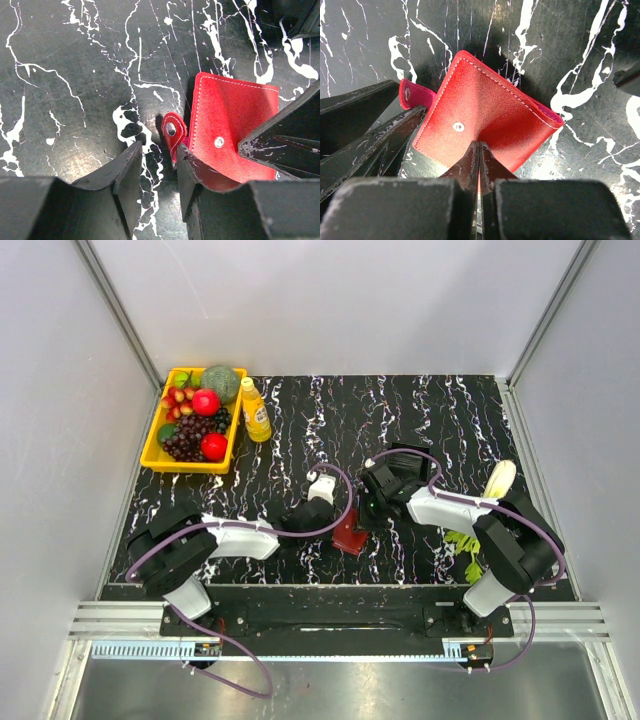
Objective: Put the credit cards into the card holder
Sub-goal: Open the card holder at the center of the board.
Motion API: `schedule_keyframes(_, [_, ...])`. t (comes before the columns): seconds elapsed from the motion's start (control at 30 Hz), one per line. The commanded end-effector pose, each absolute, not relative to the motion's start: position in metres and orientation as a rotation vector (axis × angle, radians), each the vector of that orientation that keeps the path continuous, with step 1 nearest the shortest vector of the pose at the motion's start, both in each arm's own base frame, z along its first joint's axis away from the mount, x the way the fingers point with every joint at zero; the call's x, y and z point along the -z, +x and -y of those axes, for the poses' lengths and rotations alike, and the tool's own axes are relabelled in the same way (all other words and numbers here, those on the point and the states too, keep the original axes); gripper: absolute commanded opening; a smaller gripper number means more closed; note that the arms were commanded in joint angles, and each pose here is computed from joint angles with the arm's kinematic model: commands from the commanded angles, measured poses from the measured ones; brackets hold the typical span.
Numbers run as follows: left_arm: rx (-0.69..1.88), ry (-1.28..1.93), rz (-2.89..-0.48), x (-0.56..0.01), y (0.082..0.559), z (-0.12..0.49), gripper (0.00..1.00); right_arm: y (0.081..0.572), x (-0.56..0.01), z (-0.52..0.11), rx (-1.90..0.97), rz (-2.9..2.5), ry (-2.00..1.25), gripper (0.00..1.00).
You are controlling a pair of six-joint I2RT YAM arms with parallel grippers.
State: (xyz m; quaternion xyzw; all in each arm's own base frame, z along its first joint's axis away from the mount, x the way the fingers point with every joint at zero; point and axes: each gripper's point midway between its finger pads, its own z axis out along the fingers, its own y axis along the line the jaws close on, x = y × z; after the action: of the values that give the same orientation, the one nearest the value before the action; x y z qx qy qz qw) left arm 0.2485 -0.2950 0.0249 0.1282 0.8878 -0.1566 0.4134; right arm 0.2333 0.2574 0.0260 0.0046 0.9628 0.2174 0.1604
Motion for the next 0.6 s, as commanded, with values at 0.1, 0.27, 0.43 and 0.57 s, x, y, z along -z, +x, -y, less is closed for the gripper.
schedule_keyframes(0.1, [0.512, 0.330, -2.186, -0.034, 0.255, 0.316, 0.34, 0.234, -0.026, -0.263, -0.634, -2.746, 0.007, 0.03])
schedule_keyframes(0.27, [0.555, 0.354, -2.198, -0.028, 0.252, 0.318, 0.09, 0.234, -0.024, -0.263, -0.634, -2.747, 0.009, 0.04])
schedule_keyframes(0.43, [0.581, 0.354, -2.206, -0.026, 0.255, 0.319, 0.00, 0.234, -0.028, -0.264, -0.650, -2.739, 0.015, 0.09])
schedule_keyframes(0.57, [0.571, 0.350, -2.166, -0.040, 0.256, 0.311, 0.00, 0.237, -0.041, -0.268, -0.685, -2.701, 0.029, 0.19])
